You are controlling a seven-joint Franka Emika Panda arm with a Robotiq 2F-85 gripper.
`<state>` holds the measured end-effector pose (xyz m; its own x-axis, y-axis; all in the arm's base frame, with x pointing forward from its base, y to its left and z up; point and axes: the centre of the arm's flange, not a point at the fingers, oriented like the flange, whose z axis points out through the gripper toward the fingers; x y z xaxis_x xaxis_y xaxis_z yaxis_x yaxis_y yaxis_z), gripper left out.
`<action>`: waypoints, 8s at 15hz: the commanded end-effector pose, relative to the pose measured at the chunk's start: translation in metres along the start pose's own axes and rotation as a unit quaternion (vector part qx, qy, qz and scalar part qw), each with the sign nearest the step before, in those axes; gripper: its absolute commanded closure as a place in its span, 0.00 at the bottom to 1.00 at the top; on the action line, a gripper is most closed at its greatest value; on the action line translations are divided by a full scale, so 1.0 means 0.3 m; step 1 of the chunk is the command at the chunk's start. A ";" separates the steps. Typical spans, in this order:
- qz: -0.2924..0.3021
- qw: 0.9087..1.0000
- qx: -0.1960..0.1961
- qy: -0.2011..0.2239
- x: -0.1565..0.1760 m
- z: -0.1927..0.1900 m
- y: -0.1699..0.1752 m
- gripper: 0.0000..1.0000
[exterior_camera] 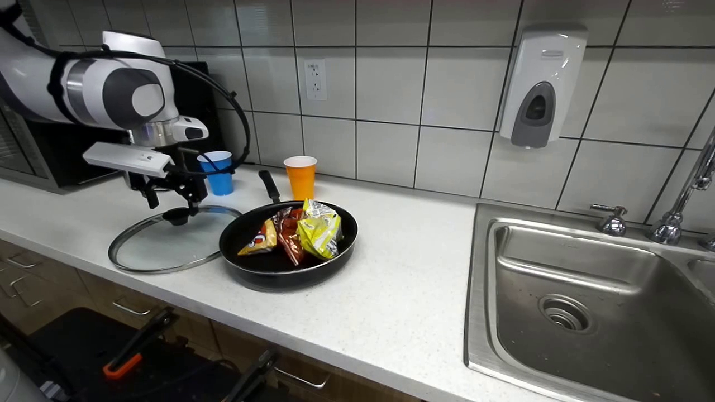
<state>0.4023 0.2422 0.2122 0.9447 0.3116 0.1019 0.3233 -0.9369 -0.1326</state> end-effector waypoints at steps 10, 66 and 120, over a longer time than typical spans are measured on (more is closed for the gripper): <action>-0.041 0.999 -0.016 0.000 0.033 0.018 -0.011 0.25; 0.014 0.996 -0.037 0.077 0.016 -0.396 0.125 0.61; 0.273 0.957 -0.028 0.090 -0.248 -0.423 0.842 0.61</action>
<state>0.3970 -0.0349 0.2824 0.9493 -0.2701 0.1608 -0.2475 -0.9576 -0.1474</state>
